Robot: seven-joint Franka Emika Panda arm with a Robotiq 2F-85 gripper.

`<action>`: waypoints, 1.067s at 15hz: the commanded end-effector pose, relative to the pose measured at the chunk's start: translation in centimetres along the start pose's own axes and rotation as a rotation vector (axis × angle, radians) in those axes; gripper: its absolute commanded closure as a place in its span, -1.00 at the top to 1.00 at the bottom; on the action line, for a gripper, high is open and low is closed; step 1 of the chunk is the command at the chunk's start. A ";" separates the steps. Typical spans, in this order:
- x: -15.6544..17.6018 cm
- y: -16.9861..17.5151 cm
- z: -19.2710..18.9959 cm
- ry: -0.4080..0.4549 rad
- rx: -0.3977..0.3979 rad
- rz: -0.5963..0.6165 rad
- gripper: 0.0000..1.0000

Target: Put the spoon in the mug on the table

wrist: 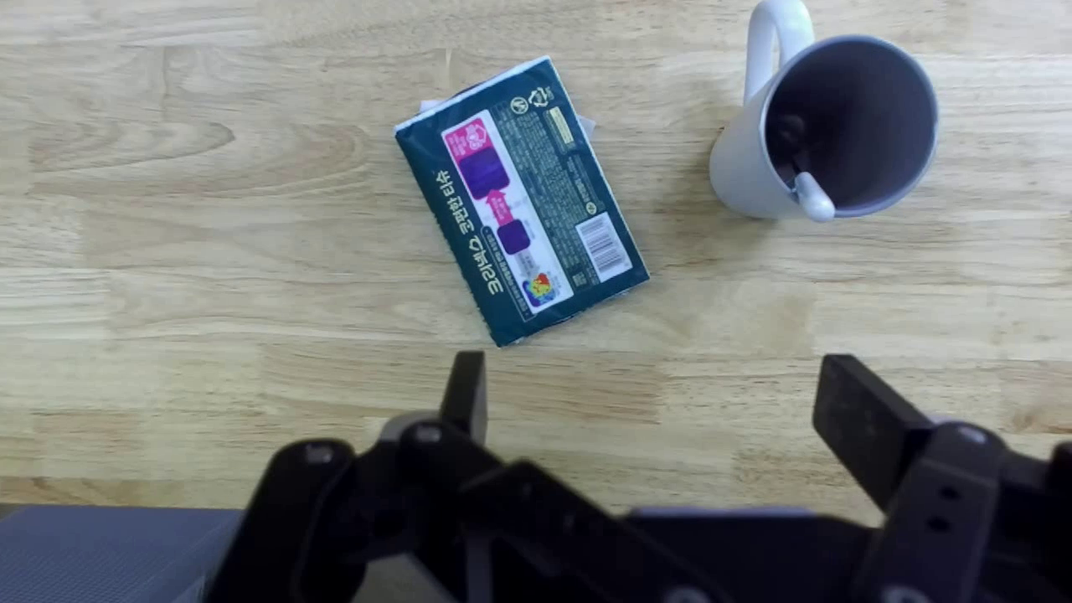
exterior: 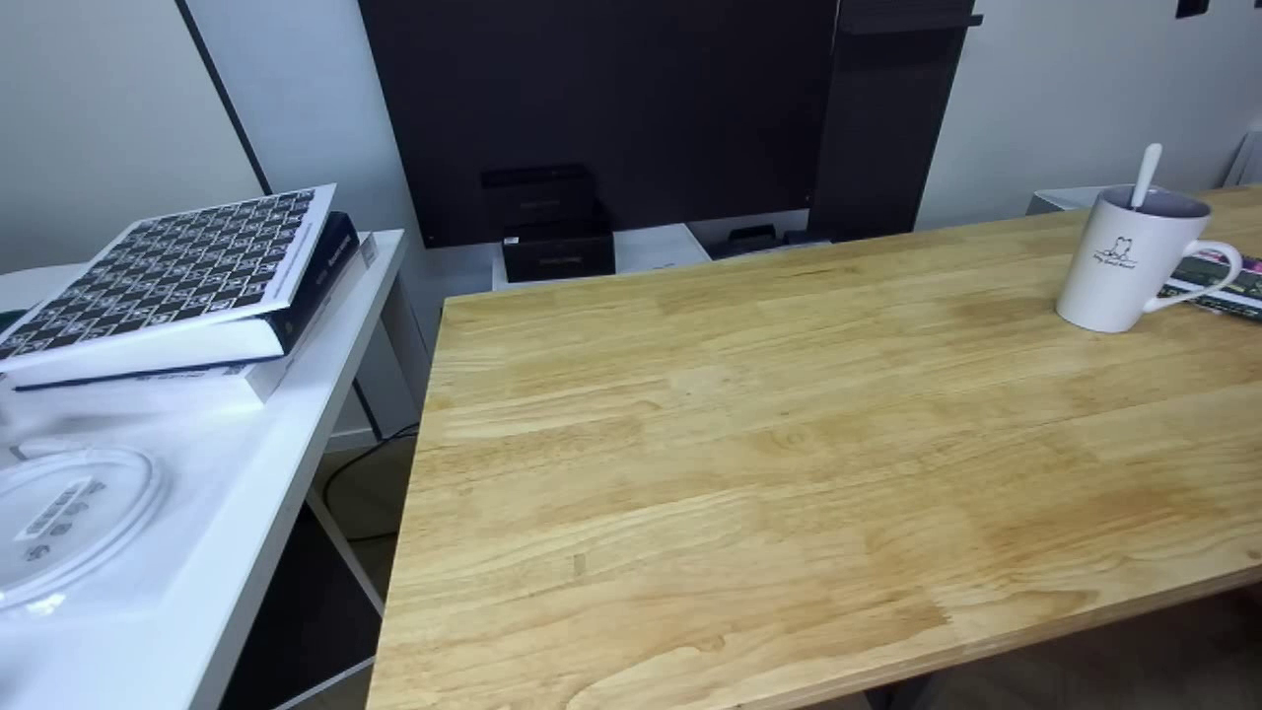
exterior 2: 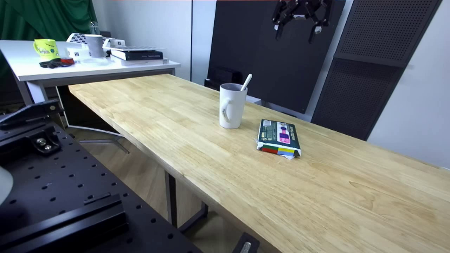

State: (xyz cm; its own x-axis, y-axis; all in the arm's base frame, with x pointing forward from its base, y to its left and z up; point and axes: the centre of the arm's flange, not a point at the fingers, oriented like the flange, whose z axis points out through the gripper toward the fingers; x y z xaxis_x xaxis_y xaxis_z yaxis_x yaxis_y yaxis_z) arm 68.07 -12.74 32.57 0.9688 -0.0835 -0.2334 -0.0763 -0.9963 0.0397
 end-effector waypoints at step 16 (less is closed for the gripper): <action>1.8 -4.3 6.9 -0.086 0.039 -0.076 1.00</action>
State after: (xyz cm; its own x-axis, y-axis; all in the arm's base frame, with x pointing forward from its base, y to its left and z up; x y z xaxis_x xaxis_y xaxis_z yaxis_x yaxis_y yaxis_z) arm 68.89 -9.34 25.78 0.9503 -0.0243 -0.3103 -0.0339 -0.9991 -0.0255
